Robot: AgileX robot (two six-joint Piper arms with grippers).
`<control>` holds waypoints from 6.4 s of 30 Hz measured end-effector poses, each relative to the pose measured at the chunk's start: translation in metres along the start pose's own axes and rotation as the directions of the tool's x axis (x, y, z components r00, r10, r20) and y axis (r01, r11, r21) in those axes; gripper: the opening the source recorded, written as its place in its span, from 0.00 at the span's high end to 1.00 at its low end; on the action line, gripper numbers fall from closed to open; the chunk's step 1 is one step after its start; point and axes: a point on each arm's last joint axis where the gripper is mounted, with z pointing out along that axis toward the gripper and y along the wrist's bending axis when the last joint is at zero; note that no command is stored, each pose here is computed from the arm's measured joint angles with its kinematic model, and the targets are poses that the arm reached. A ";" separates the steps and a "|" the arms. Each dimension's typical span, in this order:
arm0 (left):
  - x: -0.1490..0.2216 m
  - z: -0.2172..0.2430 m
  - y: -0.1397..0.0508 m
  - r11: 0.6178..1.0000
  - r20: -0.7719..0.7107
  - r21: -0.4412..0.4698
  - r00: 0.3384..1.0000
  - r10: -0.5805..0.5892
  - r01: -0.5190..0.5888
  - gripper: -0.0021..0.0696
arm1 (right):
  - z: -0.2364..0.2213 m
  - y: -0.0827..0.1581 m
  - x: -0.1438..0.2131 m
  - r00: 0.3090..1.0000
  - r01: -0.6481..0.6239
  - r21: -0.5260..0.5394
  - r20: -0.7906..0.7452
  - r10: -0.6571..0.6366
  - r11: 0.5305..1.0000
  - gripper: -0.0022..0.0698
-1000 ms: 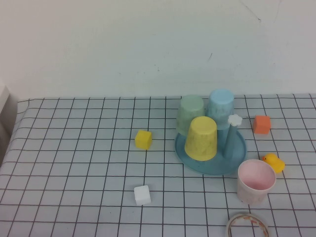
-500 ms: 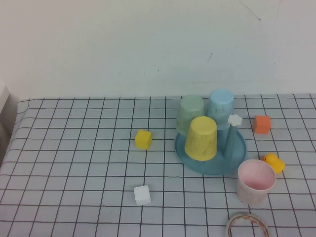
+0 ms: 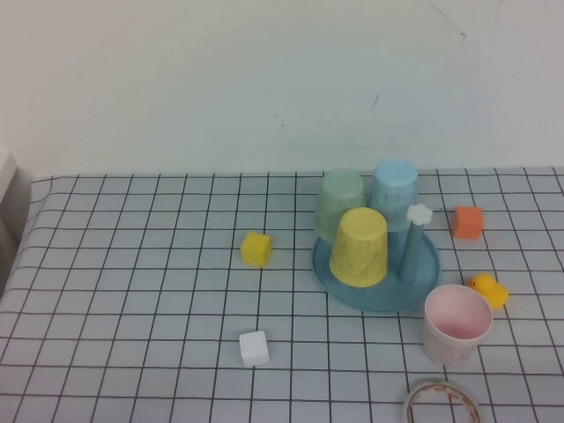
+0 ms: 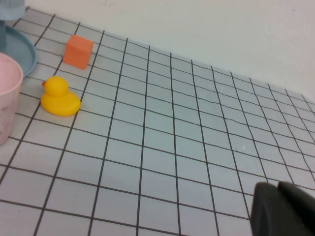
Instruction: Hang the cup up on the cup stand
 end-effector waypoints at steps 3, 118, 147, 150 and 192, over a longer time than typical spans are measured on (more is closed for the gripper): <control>0.000 0.000 0.000 1.000 0.000 0.000 1.000 -0.002 0.002 0.97 | 0.000 0.000 0.000 1.000 -0.002 0.000 -0.001 0.002 1.000 0.97; -0.091 0.010 -0.001 0.995 -0.025 0.028 0.995 -0.096 0.097 0.97 | 0.250 0.105 -0.107 0.789 -0.060 -0.764 -0.431 -0.439 0.642 0.46; -0.098 0.008 -0.014 0.861 -0.065 0.158 0.875 -0.480 0.484 0.97 | 0.243 0.093 -0.152 0.864 -0.041 -0.742 -0.362 -0.349 0.669 0.94; -0.110 0.003 -0.020 0.755 -0.091 0.238 0.788 -0.609 0.611 0.97 | 0.219 0.078 -0.187 0.921 0.003 -0.730 -0.264 -0.285 0.684 0.95; -0.147 -0.020 -0.045 0.004 -0.457 0.454 0.237 -0.857 0.891 0.03 | 0.024 0.215 -0.309 0.615 0.739 -0.562 0.788 -0.031 0.371 0.95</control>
